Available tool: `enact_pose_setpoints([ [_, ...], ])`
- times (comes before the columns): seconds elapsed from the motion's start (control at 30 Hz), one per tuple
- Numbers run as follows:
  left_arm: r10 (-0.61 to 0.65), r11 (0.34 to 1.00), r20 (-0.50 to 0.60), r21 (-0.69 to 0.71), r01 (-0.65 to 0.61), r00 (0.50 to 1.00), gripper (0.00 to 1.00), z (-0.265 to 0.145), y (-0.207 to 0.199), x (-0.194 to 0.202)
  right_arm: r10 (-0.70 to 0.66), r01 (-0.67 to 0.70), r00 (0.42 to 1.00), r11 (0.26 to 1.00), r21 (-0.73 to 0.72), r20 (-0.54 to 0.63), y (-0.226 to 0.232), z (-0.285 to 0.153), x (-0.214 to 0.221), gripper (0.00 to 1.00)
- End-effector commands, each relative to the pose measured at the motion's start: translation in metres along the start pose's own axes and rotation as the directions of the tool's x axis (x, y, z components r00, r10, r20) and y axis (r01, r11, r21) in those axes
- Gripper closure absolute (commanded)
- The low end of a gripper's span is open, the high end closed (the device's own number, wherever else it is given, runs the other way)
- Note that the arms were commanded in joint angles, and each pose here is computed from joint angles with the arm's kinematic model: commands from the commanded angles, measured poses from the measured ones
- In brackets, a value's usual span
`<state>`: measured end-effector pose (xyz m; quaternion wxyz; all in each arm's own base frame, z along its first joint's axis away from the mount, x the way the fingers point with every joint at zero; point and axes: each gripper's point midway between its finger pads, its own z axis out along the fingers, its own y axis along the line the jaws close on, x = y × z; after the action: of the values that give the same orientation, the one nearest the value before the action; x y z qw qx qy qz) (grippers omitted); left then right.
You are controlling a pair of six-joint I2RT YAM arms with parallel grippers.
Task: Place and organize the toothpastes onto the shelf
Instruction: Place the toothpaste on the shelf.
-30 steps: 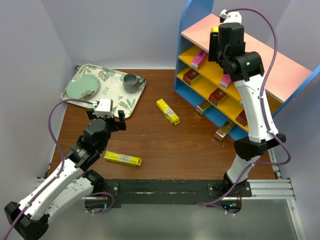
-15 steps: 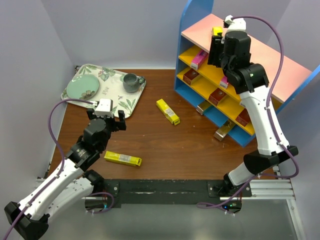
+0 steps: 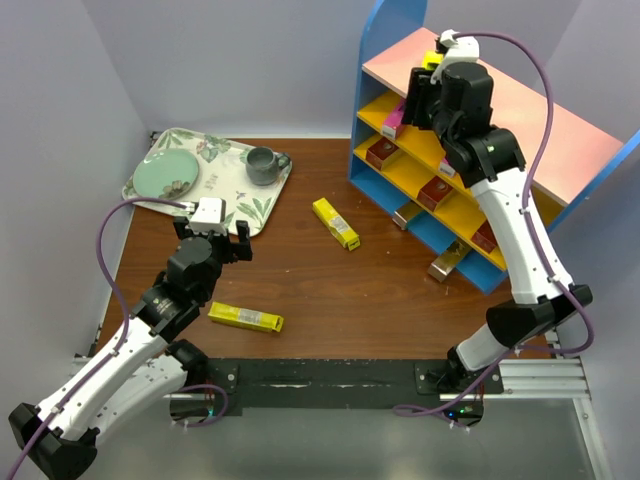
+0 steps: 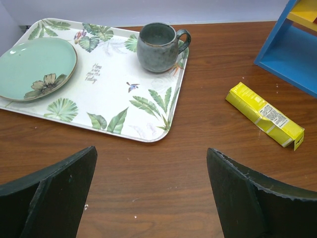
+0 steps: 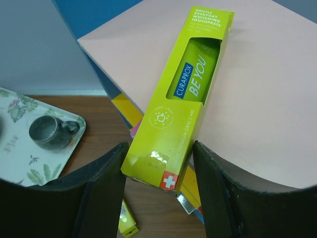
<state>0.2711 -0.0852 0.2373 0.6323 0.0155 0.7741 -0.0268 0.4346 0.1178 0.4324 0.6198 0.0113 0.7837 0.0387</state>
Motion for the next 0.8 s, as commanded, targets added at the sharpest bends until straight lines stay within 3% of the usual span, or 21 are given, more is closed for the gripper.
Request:
enact_pose_setpoints([
  [0.0,0.008,1.0,0.022,-0.003,-0.008,1.0,0.03,0.001,0.001,-0.004,0.042,-0.037,0.997,0.996,-0.084,0.06,0.02,0.009,-0.018,0.41],
  [0.47,0.009,1.0,0.023,-0.004,-0.009,1.0,0.03,0.002,0.001,-0.005,0.106,-0.095,0.991,0.987,-0.13,0.081,0.032,0.016,-0.025,0.3],
  [0.77,0.012,1.0,0.019,-0.004,-0.012,1.0,0.03,0.003,0.001,-0.004,0.139,-0.124,0.989,0.97,-0.209,0.059,0.048,0.014,-0.026,0.29],
])
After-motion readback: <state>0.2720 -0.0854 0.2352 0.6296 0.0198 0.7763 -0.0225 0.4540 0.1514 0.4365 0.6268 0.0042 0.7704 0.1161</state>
